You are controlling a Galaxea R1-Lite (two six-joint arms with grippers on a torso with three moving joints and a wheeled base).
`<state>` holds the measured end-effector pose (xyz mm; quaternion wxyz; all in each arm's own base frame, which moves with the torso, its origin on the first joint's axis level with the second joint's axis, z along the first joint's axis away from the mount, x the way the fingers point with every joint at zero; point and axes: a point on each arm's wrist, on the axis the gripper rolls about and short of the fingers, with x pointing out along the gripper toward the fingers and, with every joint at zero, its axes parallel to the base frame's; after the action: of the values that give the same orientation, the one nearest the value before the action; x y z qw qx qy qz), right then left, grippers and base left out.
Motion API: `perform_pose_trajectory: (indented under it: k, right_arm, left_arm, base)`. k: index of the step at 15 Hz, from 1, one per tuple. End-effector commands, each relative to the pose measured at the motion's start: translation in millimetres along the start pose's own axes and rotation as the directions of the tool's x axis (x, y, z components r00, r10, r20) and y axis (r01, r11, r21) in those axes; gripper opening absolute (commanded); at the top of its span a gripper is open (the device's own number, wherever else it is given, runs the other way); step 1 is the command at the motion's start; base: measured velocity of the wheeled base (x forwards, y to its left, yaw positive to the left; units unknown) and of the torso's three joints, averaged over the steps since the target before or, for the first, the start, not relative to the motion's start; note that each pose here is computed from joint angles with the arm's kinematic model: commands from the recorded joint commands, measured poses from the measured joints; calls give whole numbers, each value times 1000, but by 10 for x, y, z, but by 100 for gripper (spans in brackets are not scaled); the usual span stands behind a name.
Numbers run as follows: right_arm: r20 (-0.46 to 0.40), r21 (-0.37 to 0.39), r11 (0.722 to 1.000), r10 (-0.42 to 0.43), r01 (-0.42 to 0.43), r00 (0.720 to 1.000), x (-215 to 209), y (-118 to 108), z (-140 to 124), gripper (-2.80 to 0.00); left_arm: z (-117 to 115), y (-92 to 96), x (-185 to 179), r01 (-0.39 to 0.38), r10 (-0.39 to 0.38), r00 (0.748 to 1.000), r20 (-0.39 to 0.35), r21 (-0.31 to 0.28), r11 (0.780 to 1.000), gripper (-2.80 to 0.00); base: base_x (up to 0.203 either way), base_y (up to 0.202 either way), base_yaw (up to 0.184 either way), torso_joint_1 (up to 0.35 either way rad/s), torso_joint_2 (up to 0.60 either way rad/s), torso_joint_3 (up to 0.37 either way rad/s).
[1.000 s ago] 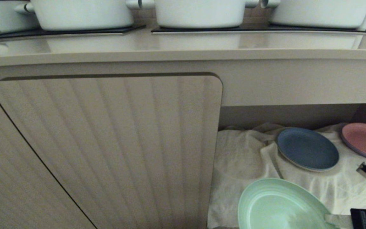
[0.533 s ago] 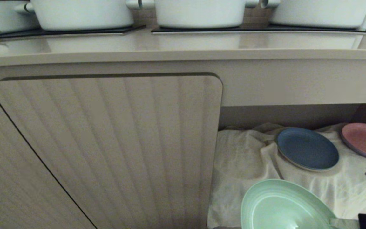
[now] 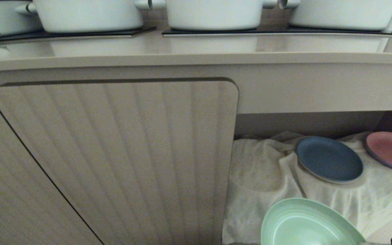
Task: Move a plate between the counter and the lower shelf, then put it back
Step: Put the plate
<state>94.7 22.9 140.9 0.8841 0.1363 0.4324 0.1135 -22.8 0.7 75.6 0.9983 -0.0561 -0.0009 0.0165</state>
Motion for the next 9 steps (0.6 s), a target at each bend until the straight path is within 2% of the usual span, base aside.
perform_pose_trajectory:
  k: [1,9]
  right_arm:
    - [2,2,1000,2,-2,1000,-22,-3,-23,-280]
    - [-18,4,999,38,-38,999,-11,7,-14,-280]
  left_arm:
    - [-1,0,0,-1,1,1000,0,-1,1000,-280]
    - [3,0,-1,0,0,1000,2,-1,1000,-280]
  base:
    - [0,0,0,0,0,0]
    - [0,0,0,0,0,0]
